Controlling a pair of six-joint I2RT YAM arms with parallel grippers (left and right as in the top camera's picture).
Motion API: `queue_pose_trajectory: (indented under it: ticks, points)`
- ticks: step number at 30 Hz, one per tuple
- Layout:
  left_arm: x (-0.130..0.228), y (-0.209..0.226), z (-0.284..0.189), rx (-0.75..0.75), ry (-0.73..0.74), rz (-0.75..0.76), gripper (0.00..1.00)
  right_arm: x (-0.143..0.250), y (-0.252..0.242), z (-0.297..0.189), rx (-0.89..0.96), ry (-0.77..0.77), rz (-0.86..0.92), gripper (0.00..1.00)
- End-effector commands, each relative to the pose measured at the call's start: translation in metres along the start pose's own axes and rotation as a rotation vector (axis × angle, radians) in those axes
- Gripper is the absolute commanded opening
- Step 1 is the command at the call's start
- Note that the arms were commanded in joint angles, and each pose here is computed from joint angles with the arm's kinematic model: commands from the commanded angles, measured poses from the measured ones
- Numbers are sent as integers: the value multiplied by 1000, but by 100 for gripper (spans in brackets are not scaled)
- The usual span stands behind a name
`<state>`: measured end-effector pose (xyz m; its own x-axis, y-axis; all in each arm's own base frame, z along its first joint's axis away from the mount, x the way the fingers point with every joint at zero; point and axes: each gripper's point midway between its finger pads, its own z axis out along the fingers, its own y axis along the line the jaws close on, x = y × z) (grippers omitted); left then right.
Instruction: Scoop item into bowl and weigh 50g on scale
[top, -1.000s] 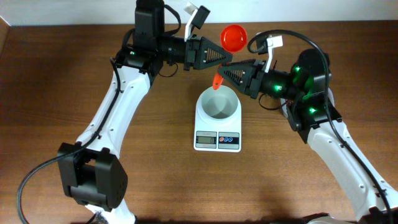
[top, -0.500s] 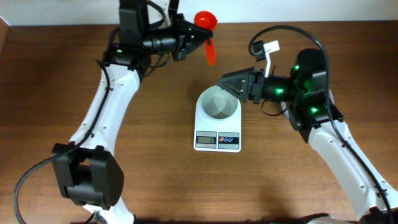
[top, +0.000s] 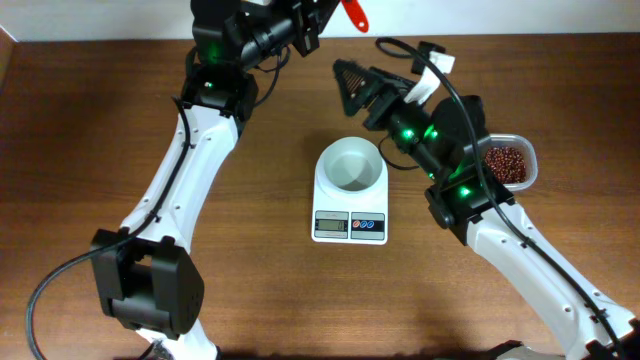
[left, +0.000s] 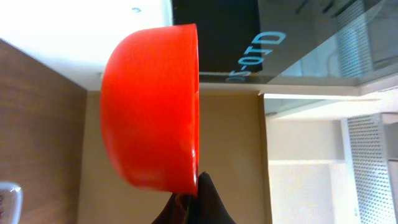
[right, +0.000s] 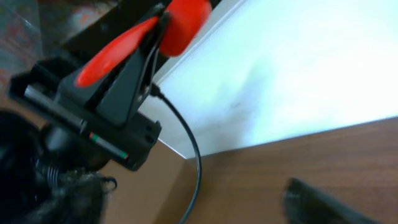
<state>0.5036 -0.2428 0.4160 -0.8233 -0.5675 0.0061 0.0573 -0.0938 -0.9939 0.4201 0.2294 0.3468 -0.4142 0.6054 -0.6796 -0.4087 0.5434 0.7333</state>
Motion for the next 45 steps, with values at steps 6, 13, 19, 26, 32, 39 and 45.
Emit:
queue_pose_trajectory:
  ticks: [6,13,19,26,32,39,45]
  points:
    - [26,-13,12,29,34,-51,0,-40,30,-8,-132,-128,163,38]
    - [42,-14,20,38,65,-48,0,-67,29,-13,-116,-273,193,36]
    - [49,-8,20,13,103,-26,0,-72,24,-15,-94,-308,198,34]
    - [59,2,18,-24,164,-10,0,-73,22,-15,-84,-310,199,28]
    - [70,0,18,-20,216,-4,0,-68,20,-13,-79,-289,199,24]
    - [81,1,15,-25,280,-4,0,-60,6,-10,-14,-262,208,4]
    - [80,2,15,-14,278,81,21,-58,1,-10,8,-261,206,4]
